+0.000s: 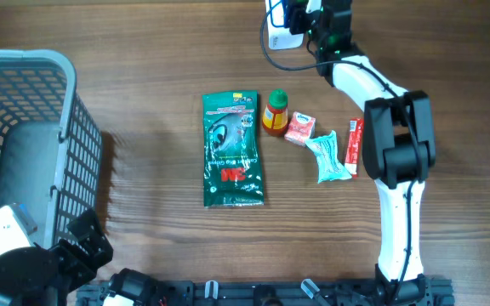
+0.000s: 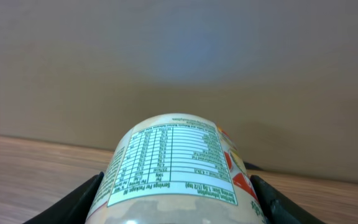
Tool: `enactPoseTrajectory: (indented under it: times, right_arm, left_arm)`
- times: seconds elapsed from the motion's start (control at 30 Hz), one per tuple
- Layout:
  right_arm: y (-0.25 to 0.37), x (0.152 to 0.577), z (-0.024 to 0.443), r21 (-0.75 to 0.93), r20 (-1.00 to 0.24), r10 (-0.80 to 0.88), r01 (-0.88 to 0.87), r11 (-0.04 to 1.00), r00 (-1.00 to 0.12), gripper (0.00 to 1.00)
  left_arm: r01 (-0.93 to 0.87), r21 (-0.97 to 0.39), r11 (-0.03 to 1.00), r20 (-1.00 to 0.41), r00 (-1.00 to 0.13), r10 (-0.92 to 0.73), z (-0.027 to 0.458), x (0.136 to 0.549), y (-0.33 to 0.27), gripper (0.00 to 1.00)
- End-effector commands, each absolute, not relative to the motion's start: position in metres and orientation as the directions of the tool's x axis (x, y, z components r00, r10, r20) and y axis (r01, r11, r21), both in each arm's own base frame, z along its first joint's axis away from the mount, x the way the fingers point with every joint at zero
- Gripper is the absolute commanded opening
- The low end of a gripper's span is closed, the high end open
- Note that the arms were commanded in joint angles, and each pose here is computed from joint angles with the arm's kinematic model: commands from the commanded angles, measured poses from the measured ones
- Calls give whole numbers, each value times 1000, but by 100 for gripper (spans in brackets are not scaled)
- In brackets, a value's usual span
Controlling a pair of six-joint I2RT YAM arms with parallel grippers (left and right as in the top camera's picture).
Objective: Scan the item barcode
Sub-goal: 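Hold the jar label in front of the scanner, then carry the jar to the right and set it on the table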
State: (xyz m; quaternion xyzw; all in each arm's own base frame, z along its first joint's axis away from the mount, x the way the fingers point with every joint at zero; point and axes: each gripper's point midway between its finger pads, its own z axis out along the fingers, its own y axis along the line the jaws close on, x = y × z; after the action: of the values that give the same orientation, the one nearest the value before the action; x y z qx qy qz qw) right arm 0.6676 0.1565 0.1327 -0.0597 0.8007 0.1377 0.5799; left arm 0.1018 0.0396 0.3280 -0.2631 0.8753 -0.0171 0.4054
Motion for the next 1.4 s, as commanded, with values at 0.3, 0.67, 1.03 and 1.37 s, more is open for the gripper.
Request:
enactPoseTrajectory:
  times: [0.3, 0.67, 1.03, 1.37]
  right_arm:
    - [-87, 548, 242, 130, -825, 441, 641, 757, -353, 49]
    - [-165, 424, 86, 104, -386, 880, 935, 338, -275, 42]
    - [-147, 382, 16, 60, -302, 932, 971, 230, -202, 48]
    - [-172, 387, 38, 88, -357, 906, 958, 274, -227, 84]
  left_arm:
    - [-461, -251, 851, -700, -521, -488, 328, 102, 41, 100]
    - [-460, -250, 852, -701, -521, -488, 328, 102, 41, 100]
    - [-461, -251, 851, -700, -521, -488, 328, 102, 41, 100]
    - [-461, -251, 851, -700, -521, -488, 328, 102, 41, 100]
